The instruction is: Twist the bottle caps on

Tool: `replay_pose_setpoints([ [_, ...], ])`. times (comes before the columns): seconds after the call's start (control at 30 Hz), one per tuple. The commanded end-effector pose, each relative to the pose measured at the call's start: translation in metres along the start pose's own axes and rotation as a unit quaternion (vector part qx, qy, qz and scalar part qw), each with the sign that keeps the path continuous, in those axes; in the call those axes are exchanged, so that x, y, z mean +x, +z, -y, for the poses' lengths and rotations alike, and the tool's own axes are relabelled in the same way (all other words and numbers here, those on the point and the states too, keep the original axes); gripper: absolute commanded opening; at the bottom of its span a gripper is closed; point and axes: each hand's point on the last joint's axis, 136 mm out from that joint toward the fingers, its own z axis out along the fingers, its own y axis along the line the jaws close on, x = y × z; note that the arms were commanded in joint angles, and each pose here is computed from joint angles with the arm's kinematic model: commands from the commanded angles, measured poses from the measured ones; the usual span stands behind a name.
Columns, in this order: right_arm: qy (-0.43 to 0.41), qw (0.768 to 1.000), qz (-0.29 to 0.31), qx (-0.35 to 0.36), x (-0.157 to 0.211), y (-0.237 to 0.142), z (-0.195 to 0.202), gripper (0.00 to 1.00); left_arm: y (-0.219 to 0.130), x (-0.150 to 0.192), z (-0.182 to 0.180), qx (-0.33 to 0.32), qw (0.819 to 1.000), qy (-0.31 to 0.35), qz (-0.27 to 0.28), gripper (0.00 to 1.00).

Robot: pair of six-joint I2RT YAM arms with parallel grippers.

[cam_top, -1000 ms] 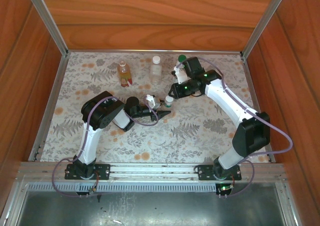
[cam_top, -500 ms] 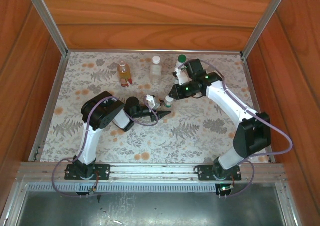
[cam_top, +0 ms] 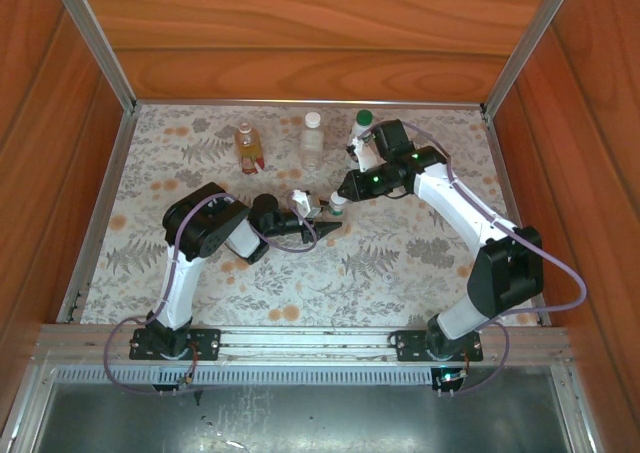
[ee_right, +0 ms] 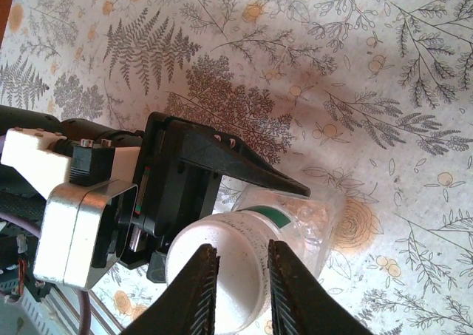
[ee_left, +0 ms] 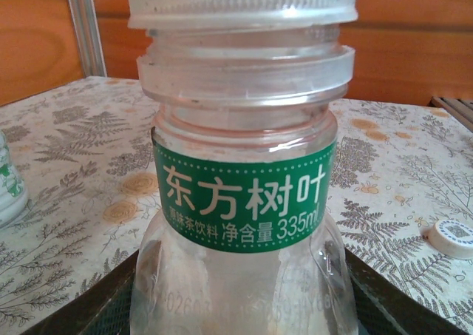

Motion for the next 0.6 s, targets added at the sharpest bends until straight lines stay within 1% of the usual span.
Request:
replay_pose_setpoints([
  [0.0,0.022,0.999,-0.033,-0.013,0.025,0.000,-0.003,0.21,0.002,0.026,0.003,0.002,0.998,-0.054,-0.034,0.56],
  [0.13,0.033,0.999,-0.036,-0.021,0.036,-0.003,-0.006,0.19,0.002,0.024,0.001,0.001,0.998,-0.060,-0.032,0.56],
  [0.17,0.036,0.998,-0.036,-0.026,0.038,-0.003,-0.007,0.17,0.003,0.024,0.002,0.001,0.998,-0.060,-0.031,0.55],
  [0.23,0.042,0.998,-0.035,-0.040,0.042,-0.005,-0.012,0.16,0.002,0.025,0.001,0.000,0.998,-0.061,-0.032,0.56],
  [0.37,0.041,0.997,-0.017,-0.064,0.040,-0.014,-0.025,0.16,0.003,0.025,0.002,0.002,0.998,-0.060,-0.032,0.56],
  [0.4,0.037,0.998,-0.009,-0.059,0.038,-0.017,-0.025,0.17,0.003,0.025,0.002,0.002,0.998,-0.060,-0.032,0.56],
  [0.47,0.031,0.999,0.018,-0.035,0.030,-0.024,-0.020,0.24,0.003,0.025,0.003,0.005,0.998,-0.057,-0.033,0.56],
  [0.57,0.023,0.998,0.059,0.001,0.012,-0.030,-0.009,0.28,0.002,0.026,0.005,0.010,0.998,-0.053,-0.034,0.56],
])
